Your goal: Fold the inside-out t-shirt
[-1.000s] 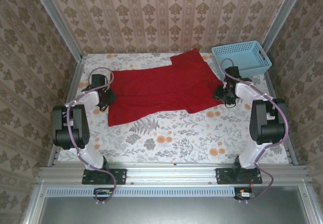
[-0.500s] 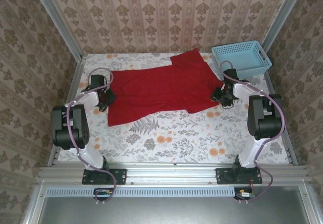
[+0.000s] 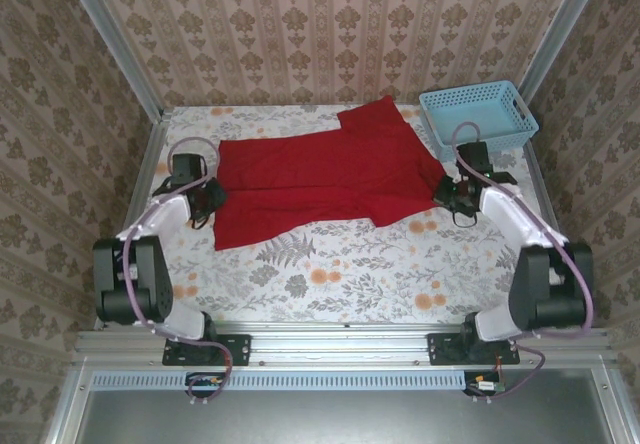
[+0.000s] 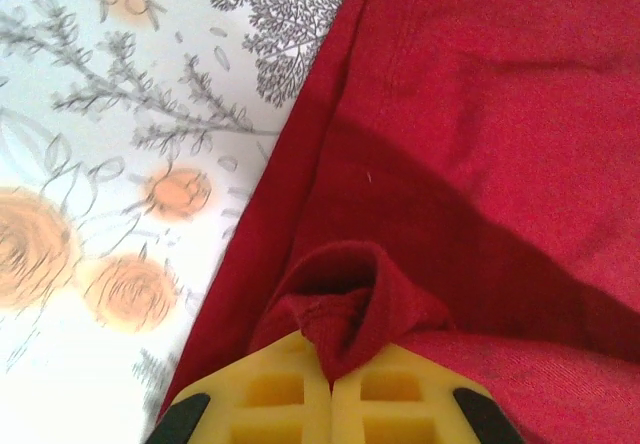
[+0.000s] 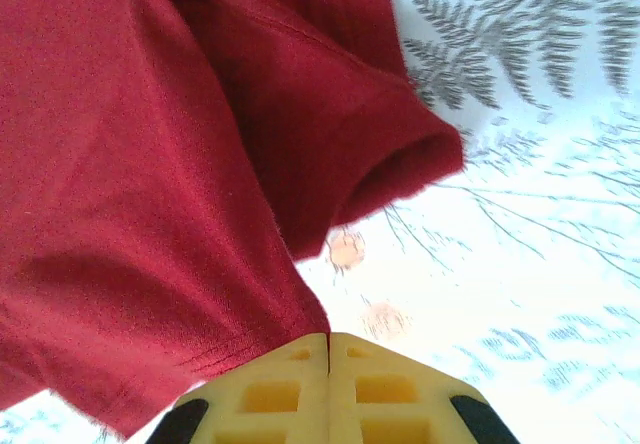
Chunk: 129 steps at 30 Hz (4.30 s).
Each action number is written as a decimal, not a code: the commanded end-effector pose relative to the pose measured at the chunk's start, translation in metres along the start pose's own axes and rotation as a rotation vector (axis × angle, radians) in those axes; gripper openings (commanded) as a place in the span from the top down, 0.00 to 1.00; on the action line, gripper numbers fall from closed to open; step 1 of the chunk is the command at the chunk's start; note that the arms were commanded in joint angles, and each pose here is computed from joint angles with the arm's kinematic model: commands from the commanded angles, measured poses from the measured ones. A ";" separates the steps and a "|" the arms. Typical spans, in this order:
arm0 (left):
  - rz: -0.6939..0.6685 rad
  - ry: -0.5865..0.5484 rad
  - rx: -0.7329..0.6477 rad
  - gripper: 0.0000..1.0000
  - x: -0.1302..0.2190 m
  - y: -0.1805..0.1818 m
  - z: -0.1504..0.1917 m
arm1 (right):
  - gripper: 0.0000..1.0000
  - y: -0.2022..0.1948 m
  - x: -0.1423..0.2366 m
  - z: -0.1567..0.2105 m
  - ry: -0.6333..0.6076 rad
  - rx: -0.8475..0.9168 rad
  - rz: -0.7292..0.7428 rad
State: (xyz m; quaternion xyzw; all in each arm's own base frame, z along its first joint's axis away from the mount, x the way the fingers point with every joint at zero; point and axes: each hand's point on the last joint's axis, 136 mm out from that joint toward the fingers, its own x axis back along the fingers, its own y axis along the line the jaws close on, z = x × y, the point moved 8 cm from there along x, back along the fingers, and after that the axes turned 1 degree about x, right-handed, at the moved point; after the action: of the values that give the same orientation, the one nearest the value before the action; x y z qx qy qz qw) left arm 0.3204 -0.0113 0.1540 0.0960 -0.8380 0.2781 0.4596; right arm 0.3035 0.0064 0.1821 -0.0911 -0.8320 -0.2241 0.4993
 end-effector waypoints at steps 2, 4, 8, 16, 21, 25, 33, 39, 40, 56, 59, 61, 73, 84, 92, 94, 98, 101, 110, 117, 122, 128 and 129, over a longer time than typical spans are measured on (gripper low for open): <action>0.077 -0.042 -0.029 1.00 0.040 0.003 0.017 | 1.00 -0.019 0.051 0.024 -0.070 0.004 0.080; 0.117 -0.073 -0.046 1.00 0.064 0.004 0.027 | 1.00 -0.025 0.072 0.034 -0.106 0.000 0.088; 0.180 -0.117 -0.070 1.00 0.107 0.011 0.050 | 1.00 -0.037 0.105 0.051 -0.170 -0.022 0.105; 0.219 -0.013 -0.012 1.00 0.135 0.038 0.107 | 1.00 -0.050 0.136 0.089 -0.184 -0.152 0.034; 0.213 0.062 0.076 1.00 0.143 0.046 0.135 | 1.00 -0.052 0.159 0.113 -0.179 -0.265 -0.068; 0.097 0.078 0.147 1.00 0.158 0.069 0.155 | 1.00 -0.060 0.165 0.137 -0.149 -0.354 -0.106; 0.084 0.068 0.228 1.00 0.153 0.086 0.174 | 1.00 -0.077 0.149 0.171 -0.114 -0.466 -0.102; 0.076 0.106 0.210 1.00 0.125 0.077 0.168 | 1.00 -0.073 0.145 0.155 -0.165 -0.445 -0.091; 0.072 0.110 0.198 1.00 0.122 0.075 0.166 | 1.00 -0.071 0.147 0.147 -0.182 -0.430 -0.089; -0.074 0.128 0.119 0.64 0.101 0.085 0.171 | 1.00 -0.064 0.131 0.125 -0.190 -0.353 -0.041; -0.101 0.144 0.093 0.63 0.102 0.085 0.174 | 1.00 -0.064 0.130 0.121 -0.200 -0.344 -0.031; -0.130 0.152 0.071 0.61 0.103 0.085 0.177 | 1.00 -0.062 0.130 0.116 -0.210 -0.332 -0.024; -0.205 0.136 0.004 0.78 0.094 0.089 0.185 | 1.00 -0.054 0.128 0.094 -0.242 -0.287 -0.006; -0.161 0.138 -0.026 0.87 0.080 0.078 0.182 | 1.00 -0.053 0.126 0.085 -0.249 -0.285 -0.007; -0.111 0.140 -0.051 0.74 0.074 0.073 0.183 | 1.00 -0.053 0.124 0.078 -0.240 -0.277 -0.002; -0.117 0.145 -0.055 0.72 0.073 0.074 0.184 | 1.00 -0.053 0.124 0.077 -0.239 -0.281 -0.006; -0.106 0.154 -0.053 0.69 0.071 0.074 0.186 | 1.00 -0.053 0.121 0.074 -0.232 -0.294 -0.013; -0.078 0.159 -0.043 0.74 0.067 0.072 0.188 | 1.00 -0.053 0.118 0.073 -0.226 -0.299 -0.021; -0.011 0.133 -0.074 1.00 0.087 0.058 0.179 | 1.00 -0.058 0.123 0.065 -0.243 -0.308 0.000; 0.073 0.103 -0.105 1.00 0.137 0.053 0.175 | 1.00 -0.064 0.134 0.069 -0.241 -0.328 0.025; -0.076 0.287 -0.096 1.00 0.147 0.076 0.197 | 1.00 -0.070 0.134 0.084 -0.224 -0.342 0.043; -0.178 0.384 -0.179 1.00 0.146 0.077 0.212 | 1.00 -0.074 0.136 0.087 -0.240 -0.349 0.074; -0.190 0.407 -0.193 1.00 0.144 0.076 0.215 | 1.00 -0.074 0.137 0.085 -0.244 -0.349 0.074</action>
State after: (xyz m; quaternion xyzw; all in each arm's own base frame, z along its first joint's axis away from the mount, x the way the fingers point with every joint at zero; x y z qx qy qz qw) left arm 0.0743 -0.0666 0.1636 0.0120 -0.7826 0.2005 0.5892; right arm 0.1469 -0.0262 0.2477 -0.2164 -0.8343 -0.3429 0.3736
